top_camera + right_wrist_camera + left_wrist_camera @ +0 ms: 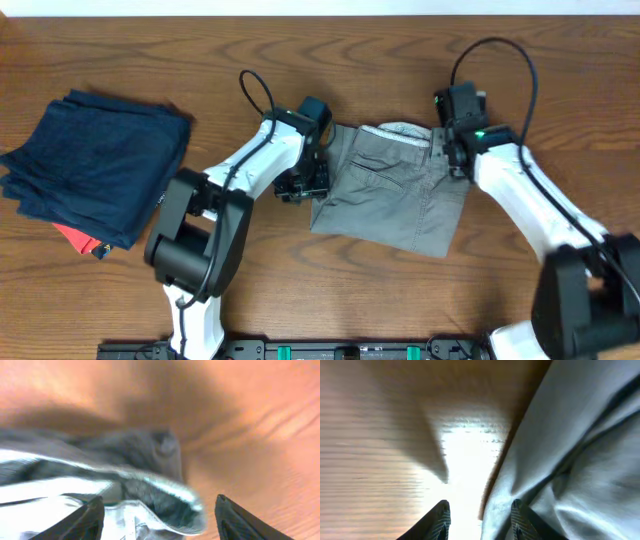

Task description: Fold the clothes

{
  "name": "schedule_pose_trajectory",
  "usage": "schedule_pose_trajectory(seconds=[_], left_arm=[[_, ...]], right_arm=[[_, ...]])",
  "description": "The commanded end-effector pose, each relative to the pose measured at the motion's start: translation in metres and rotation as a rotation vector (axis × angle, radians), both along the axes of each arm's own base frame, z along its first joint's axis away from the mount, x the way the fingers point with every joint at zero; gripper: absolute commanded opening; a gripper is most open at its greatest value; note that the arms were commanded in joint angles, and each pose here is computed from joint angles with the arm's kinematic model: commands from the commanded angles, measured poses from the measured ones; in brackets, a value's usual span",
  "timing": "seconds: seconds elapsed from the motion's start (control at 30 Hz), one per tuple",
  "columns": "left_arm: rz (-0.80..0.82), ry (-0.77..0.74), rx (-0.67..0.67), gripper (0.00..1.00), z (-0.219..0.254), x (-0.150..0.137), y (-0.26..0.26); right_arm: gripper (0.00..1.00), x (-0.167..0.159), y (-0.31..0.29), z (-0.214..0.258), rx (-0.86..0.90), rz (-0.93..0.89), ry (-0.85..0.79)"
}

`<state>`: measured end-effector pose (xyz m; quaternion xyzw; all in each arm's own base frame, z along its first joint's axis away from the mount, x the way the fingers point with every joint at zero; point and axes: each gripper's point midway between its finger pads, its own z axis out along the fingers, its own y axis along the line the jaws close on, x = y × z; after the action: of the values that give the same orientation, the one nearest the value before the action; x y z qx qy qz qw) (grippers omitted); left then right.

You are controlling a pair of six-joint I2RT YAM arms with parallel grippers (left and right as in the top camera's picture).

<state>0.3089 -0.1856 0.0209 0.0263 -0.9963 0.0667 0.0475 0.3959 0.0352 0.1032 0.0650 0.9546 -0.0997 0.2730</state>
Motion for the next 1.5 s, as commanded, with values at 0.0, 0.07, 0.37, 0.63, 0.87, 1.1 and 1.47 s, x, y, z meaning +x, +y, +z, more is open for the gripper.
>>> schedule_pose_trajectory(seconds=[0.0, 0.07, 0.37, 0.63, 0.87, 1.1, 1.47], left_arm=[[-0.014, -0.239, 0.006, 0.47, 0.051, 0.034, 0.005], [-0.032, -0.355, -0.048, 0.67, 0.074, 0.051, -0.004], [-0.252, -0.539, -0.331, 0.77, 0.102, 0.081, -0.066], [-0.311, -0.490, -0.296, 0.95, 0.058, 0.084, -0.075], [-0.296, -0.437, -0.274, 0.98, 0.031, 0.085, -0.069], [-0.302, -0.374, -0.295, 0.98, -0.004, 0.082, -0.075], [-0.424, -0.379, -0.666, 0.54, 0.020, 0.066, -0.144]], right_arm=[[0.71, 0.007, 0.004, 0.053, 0.016, 0.081, -0.114], [0.71, 0.000, 0.002, 0.063, 0.031, 0.070, -0.127], [0.68, -0.067, -0.019, 0.025, 0.229, -0.228, 0.134], [0.69, -0.088, -0.013, -0.002, 0.302, -0.221, 0.245], [0.70, -0.094, -0.013, -0.009, 0.297, -0.225, 0.265], [0.70, -0.093, -0.013, -0.009, 0.299, -0.224, 0.262], [0.70, -0.094, -0.013, -0.009, 0.299, -0.225, 0.264]])
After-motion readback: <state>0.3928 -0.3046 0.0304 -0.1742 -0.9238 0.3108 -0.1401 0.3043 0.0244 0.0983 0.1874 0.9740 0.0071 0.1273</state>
